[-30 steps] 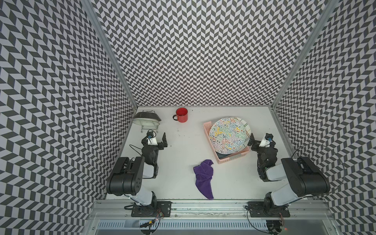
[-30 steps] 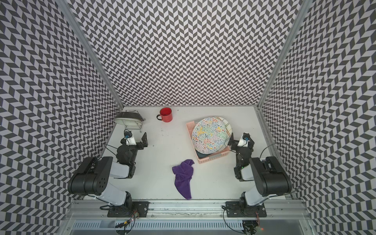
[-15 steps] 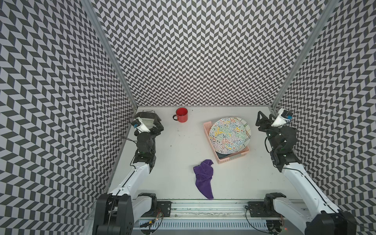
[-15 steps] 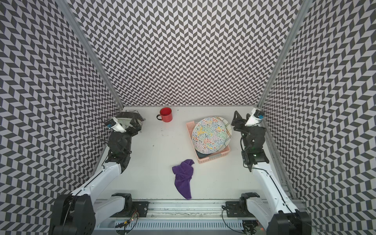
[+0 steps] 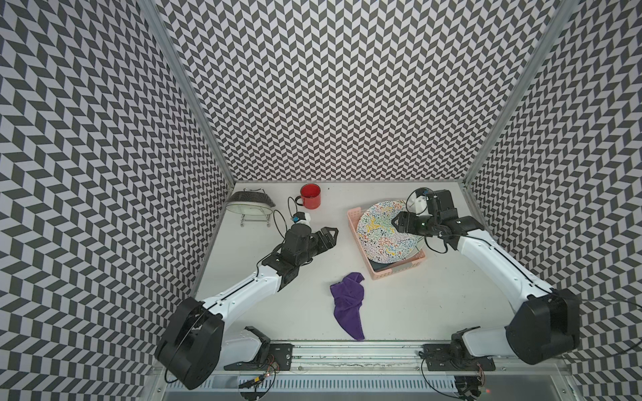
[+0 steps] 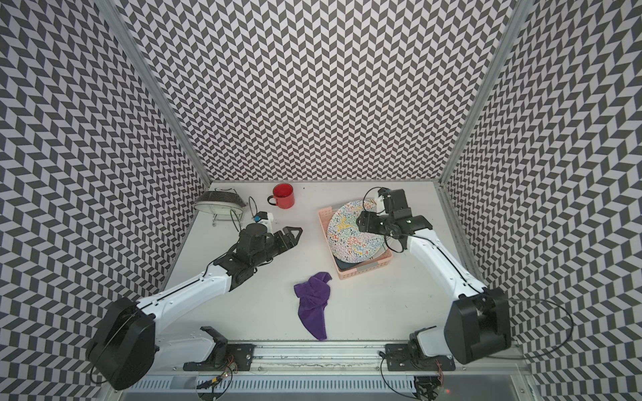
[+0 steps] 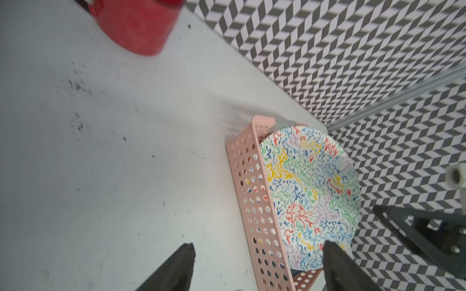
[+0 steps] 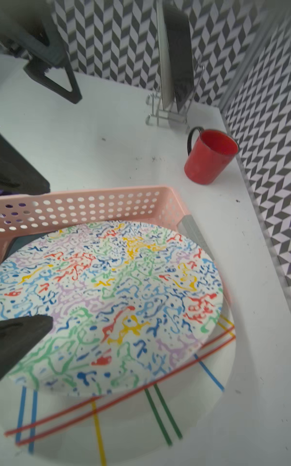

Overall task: Wipe the wet plate dry
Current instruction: Pick up the plate from the bin.

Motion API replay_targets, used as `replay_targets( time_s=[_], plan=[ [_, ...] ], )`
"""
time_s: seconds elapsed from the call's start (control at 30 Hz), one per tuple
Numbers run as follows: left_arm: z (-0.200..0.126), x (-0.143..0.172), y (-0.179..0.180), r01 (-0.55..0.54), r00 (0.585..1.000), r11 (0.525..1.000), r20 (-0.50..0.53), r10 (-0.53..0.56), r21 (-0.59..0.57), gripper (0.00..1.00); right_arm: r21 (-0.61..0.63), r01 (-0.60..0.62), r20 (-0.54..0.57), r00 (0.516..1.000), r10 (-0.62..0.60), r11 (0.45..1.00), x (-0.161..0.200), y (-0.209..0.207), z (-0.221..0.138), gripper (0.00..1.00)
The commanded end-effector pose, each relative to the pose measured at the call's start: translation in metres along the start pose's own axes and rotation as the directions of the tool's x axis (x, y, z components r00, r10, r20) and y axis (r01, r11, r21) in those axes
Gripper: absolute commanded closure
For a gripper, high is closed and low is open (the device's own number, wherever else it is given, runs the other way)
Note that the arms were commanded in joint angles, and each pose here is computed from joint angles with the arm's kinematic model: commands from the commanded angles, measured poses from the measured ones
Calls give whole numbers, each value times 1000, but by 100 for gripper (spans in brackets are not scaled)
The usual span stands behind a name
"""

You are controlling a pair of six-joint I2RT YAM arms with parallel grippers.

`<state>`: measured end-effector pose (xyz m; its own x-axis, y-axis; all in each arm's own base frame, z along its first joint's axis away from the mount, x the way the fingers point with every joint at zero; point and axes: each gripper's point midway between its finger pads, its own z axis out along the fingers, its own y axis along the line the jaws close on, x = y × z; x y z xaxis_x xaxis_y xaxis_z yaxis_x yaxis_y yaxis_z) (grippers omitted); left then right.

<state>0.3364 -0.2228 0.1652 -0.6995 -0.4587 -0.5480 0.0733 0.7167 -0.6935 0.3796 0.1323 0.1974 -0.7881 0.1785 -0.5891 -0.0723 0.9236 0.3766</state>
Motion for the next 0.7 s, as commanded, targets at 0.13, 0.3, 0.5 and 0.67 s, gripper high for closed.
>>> replay_targets(
  time_s=[0.13, 0.3, 0.5, 0.67],
  plan=[
    [26, 15, -27, -88, 990, 994, -104, 95, 71, 34, 112, -39, 20, 999, 37, 993, -22, -33, 23, 15],
    [50, 27, -27, -111, 975, 989, -181, 127, 96, 48, 97, -47, -21, 999, 49, 994, -20, -33, 45, 16],
    [74, 47, -24, -117, 951, 986, -274, 146, 121, 56, 22, -42, -48, 998, 43, 999, -15, -22, 48, 23],
    [78, 47, -24, -116, 950, 986, -278, 145, 118, 61, -32, -36, 76, 996, 39, 999, -35, -7, 8, 19]
  ],
)
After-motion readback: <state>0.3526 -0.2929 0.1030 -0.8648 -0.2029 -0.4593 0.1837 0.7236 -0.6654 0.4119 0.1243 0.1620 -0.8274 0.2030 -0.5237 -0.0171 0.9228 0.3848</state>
